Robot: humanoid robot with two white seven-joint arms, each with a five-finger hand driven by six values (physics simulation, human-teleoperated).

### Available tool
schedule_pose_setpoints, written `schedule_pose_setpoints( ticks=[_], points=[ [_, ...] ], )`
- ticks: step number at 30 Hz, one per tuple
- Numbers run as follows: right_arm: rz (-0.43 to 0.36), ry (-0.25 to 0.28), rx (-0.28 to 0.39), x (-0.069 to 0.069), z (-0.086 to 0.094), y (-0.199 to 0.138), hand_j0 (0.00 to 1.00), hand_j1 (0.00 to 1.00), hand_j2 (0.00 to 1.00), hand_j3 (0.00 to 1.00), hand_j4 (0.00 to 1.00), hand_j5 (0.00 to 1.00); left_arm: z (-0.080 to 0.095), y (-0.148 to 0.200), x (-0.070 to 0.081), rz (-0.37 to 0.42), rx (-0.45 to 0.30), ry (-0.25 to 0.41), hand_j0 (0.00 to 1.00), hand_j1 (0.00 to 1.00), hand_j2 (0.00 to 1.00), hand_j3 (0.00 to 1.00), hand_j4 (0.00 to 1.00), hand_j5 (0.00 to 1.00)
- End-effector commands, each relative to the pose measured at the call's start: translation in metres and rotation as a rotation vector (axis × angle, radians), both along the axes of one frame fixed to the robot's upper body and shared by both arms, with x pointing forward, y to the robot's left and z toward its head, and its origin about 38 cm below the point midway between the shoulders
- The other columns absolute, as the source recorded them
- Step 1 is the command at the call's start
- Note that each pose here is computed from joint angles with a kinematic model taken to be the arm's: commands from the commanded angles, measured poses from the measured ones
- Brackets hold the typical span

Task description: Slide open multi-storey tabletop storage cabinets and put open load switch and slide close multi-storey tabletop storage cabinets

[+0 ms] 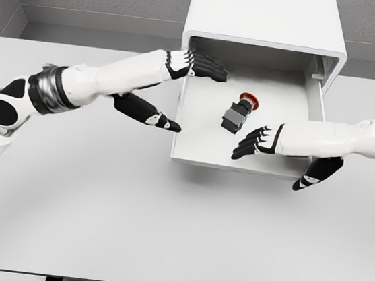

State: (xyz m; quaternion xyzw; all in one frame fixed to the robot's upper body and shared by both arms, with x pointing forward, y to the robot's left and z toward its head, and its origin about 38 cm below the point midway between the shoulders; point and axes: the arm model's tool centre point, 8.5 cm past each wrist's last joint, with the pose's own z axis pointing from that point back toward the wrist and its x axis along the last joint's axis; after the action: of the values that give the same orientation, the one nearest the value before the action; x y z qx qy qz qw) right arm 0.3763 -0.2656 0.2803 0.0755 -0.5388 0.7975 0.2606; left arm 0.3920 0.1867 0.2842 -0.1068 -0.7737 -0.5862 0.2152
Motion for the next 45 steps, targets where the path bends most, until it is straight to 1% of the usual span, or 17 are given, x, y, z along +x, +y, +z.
schedule_pose_setpoints(
  ticks=[1,3,5,8,12,15,16,18,22,28,31,35,37,39,41,43,45],
  points=[
    [-0.012,-0.002,0.024,0.001,0.002,0.001,1.00,1.00,1.00,1.00,1.00,1.00,0.024,0.061,-0.019,0.038,0.132,0.018,1.00,1.00,1.00,1.00,1.00,1.00],
    [-0.015,-0.004,0.034,0.001,0.002,0.001,1.00,1.00,1.00,1.00,1.00,1.00,0.024,0.089,-0.022,0.097,0.209,0.030,1.00,1.00,1.00,1.00,1.00,1.00],
    [-0.018,0.001,0.038,0.001,0.000,0.001,1.00,1.00,1.00,1.00,1.00,1.00,0.008,0.114,-0.030,0.144,0.289,0.089,1.00,1.00,1.00,1.00,1.00,1.00],
    [-0.016,0.013,0.030,0.000,-0.005,0.001,1.00,1.00,1.00,1.00,1.00,1.00,-0.016,0.131,-0.034,0.182,0.325,0.158,1.00,1.00,1.00,1.00,1.00,1.00],
    [-0.014,0.015,0.030,0.000,-0.005,0.002,1.00,1.00,1.00,1.00,1.00,1.00,-0.008,0.119,-0.029,0.167,0.270,0.122,1.00,1.00,1.00,1.00,1.00,1.00],
    [-0.011,0.014,0.031,0.000,-0.005,0.003,1.00,1.00,1.00,1.00,1.00,1.00,-0.033,0.110,-0.029,0.164,0.224,0.161,1.00,1.00,1.00,1.00,1.00,1.00],
    [-0.012,0.012,0.028,0.001,-0.005,0.003,1.00,1.00,1.00,1.00,1.00,1.00,-0.053,0.100,-0.033,0.148,0.182,0.206,1.00,1.00,1.00,1.00,1.00,1.00],
    [-0.014,0.001,0.021,0.003,-0.003,0.002,1.00,1.00,1.00,1.00,1.00,1.00,-0.048,0.123,-0.036,0.217,0.152,0.196,1.00,1.00,1.00,1.00,1.00,1.00],
    [-0.037,-0.022,0.011,0.013,0.003,-0.003,1.00,1.00,1.00,1.00,1.00,1.00,-0.065,0.113,-0.033,0.219,0.166,0.193,1.00,1.00,1.00,1.00,1.00,1.00],
    [-0.029,-0.075,0.001,0.034,0.009,0.011,1.00,1.00,1.00,1.00,1.00,1.00,-0.068,0.115,-0.034,0.227,0.202,0.185,1.00,1.00,1.00,1.00,1.00,1.00],
    [-0.019,-0.107,0.007,0.037,0.022,0.017,1.00,1.00,1.00,1.00,1.00,1.00,-0.070,0.114,-0.034,0.223,0.199,0.189,1.00,1.00,1.00,1.00,1.00,1.00],
    [-0.052,-0.140,0.003,0.054,0.034,0.013,1.00,1.00,1.00,1.00,1.00,1.00,-0.070,0.115,-0.034,0.226,0.205,0.190,1.00,1.00,1.00,1.00,1.00,1.00],
    [-0.024,-0.148,0.000,0.047,0.034,0.020,1.00,1.00,1.00,1.00,1.00,1.00,-0.070,0.116,-0.034,0.227,0.209,0.189,1.00,1.00,1.00,1.00,1.00,1.00],
    [0.046,-0.144,0.006,0.030,0.033,0.034,1.00,1.00,1.00,1.00,1.00,1.00,-0.073,0.116,-0.035,0.232,0.250,0.168,1.00,1.00,1.00,1.00,1.00,1.00],
    [0.058,-0.134,-0.004,0.028,0.025,0.038,1.00,1.00,1.00,1.00,1.00,1.00,-0.076,0.116,-0.035,0.236,0.290,0.149,1.00,1.00,1.00,1.00,1.00,1.00],
    [0.046,-0.148,-0.034,0.032,0.019,0.034,1.00,1.00,1.00,1.00,1.00,1.00,-0.081,0.122,-0.031,0.258,0.293,0.166,1.00,1.00,1.00,1.00,1.00,1.00],
    [0.013,-0.162,-0.066,0.053,0.010,0.036,1.00,1.00,1.00,1.00,1.00,1.00,-0.083,0.124,-0.030,0.265,0.291,0.174,1.00,1.00,1.00,1.00,1.00,1.00]
  ],
)
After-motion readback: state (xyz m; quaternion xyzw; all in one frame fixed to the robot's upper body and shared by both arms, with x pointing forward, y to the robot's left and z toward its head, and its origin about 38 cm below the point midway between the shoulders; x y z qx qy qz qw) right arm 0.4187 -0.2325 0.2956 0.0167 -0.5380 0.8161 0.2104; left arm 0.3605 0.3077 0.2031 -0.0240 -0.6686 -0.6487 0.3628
